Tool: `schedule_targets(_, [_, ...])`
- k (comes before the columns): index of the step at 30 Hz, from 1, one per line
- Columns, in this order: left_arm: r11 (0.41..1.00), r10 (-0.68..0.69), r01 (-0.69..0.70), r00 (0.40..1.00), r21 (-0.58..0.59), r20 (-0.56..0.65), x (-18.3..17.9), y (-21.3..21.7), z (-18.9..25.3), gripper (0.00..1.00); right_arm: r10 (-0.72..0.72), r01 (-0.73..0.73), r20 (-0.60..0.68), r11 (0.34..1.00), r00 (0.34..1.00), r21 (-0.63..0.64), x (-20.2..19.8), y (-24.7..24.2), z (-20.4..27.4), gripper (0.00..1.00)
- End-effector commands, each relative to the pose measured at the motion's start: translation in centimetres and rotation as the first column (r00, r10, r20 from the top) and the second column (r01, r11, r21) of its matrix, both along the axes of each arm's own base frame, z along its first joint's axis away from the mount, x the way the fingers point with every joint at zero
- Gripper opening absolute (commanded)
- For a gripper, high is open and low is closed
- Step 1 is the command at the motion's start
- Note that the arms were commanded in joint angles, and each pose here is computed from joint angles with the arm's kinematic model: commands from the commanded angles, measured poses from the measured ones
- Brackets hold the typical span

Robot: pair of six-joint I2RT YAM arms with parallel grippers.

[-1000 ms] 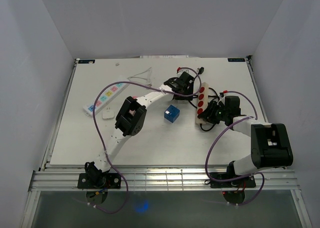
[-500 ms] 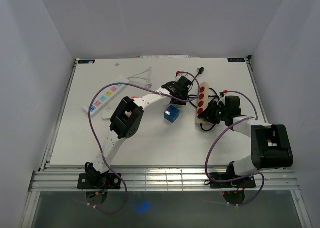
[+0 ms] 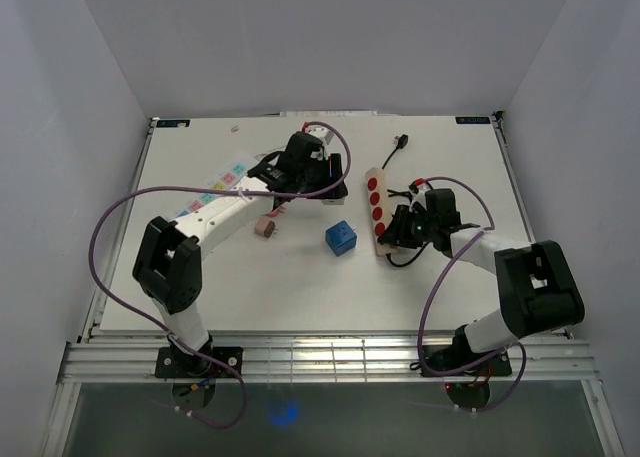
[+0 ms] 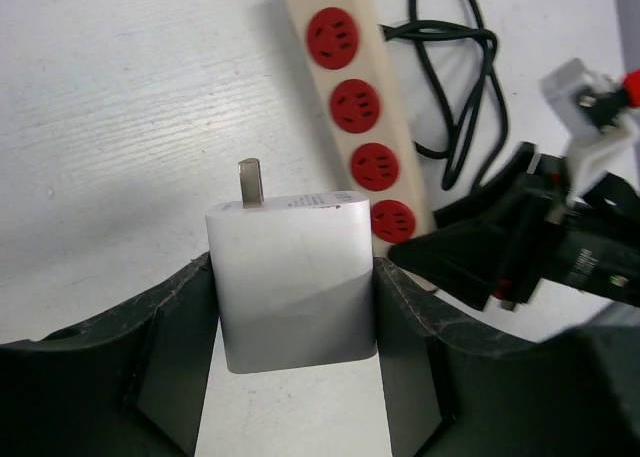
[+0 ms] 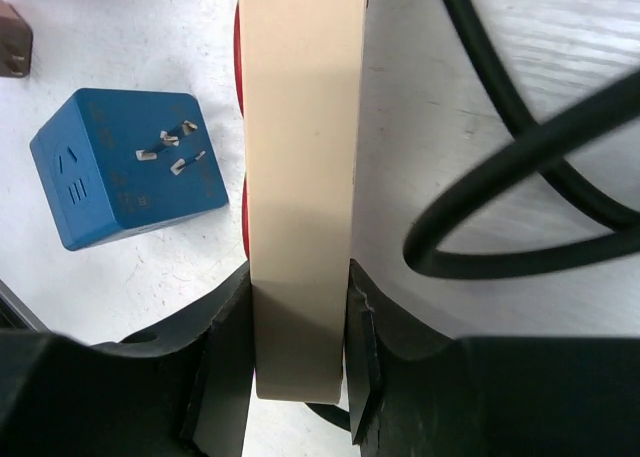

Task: Insert the plug
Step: Adjust the socket at the center of the board.

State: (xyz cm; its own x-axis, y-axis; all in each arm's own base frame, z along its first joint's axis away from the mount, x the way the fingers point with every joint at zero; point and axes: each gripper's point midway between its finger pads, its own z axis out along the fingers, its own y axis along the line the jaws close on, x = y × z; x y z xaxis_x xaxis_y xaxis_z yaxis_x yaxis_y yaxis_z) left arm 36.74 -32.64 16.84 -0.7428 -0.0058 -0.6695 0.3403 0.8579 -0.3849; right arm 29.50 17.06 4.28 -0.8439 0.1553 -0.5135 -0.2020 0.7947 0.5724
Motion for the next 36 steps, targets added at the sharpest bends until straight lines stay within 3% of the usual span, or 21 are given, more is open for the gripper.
schedule_targets(1, [0.979, -0.119, 0.114, 0.993, -0.169, -0.016, -2.7, -1.5, 3.0, 0.40, 0.093, -0.094, 0.064, 0.996, 0.994, 0.012, 1.0, 2.1, 1.4, 0.08])
schedule_targets(9, [0.879, -0.333, 0.275, 0.939, -0.390, -0.088, -7.0, -2.8, 3.7, 0.43, 0.128, -0.127, 0.024, 0.992, 0.992, -0.019, -0.2, 2.8, 0.4, 0.10])
schedule_targets(12, [0.825, -0.394, 0.303, 0.913, -0.477, -0.103, -7.3, -3.2, 3.6, 0.42, 0.100, -0.100, 0.012, 0.994, 0.995, -0.046, -0.3, 2.2, 0.0, 0.31])
schedule_targets(13, [0.818, -0.394, 0.284, 0.911, -0.501, -0.126, -7.4, -3.3, 3.5, 0.42, 0.092, -0.091, 0.014, 0.994, 0.996, -0.055, -0.1, 2.1, 0.0, 0.49])
schedule_targets(15, [0.804, -0.398, 0.283, 0.909, -0.522, -0.120, -7.0, -3.4, 3.6, 0.42, 0.080, -0.077, 0.040, 0.995, 0.996, -0.065, 0.2, 1.9, 0.6, 0.57])
schedule_targets(16, [0.800, -0.401, 0.276, 0.906, -0.533, -0.133, -7.1, -3.3, 3.4, 0.42, 0.073, -0.069, 0.055, 0.995, 0.996, -0.073, 0.4, 1.7, 0.9, 0.77])
schedule_targets(18, [0.798, -0.395, 0.272, 0.910, -0.538, -0.126, -6.8, -3.2, 3.4, 0.43, 0.085, -0.079, 0.101, 0.995, 0.991, -0.062, 0.1, 1.7, 2.0, 0.96])
schedule_targets(19, [0.805, -0.381, 0.260, 0.916, -0.533, -0.128, -6.7, -3.0, 3.3, 0.43, 0.089, -0.082, 0.133, 0.995, 0.987, -0.055, 0.3, 1.8, 2.5, 0.90])
schedule_targets(25, [0.785, -0.370, 0.230, 0.919, -0.576, -0.137, -6.4, -2.3, 3.5, 0.44, 0.126, -0.132, 0.329, 0.991, 0.936, -0.004, -0.7, 2.2, 6.2, 0.94])
schedule_targets(29, [0.755, -0.388, 0.206, 0.906, -0.623, -0.171, -6.6, -2.0, 3.2, 0.44, 0.160, -0.229, 0.513, 0.971, 0.843, 0.074, -2.0, 3.4, 9.6, 0.97])
schedule_targets(30, [0.742, -0.406, 0.210, 0.897, -0.637, -0.178, -6.8, -2.2, 3.5, 0.44, 0.158, -0.255, 0.589, 0.963, 0.792, 0.084, -2.2, 3.8, 11.5, 0.97])
schedule_targets(36, [0.727, -0.430, 0.207, 0.880, -0.655, -0.199, -7.8, -2.1, 3.4, 0.44, 0.173, -0.294, 0.706, 0.954, 0.687, 0.052, -3.6, 4.7, 13.6, 0.93])
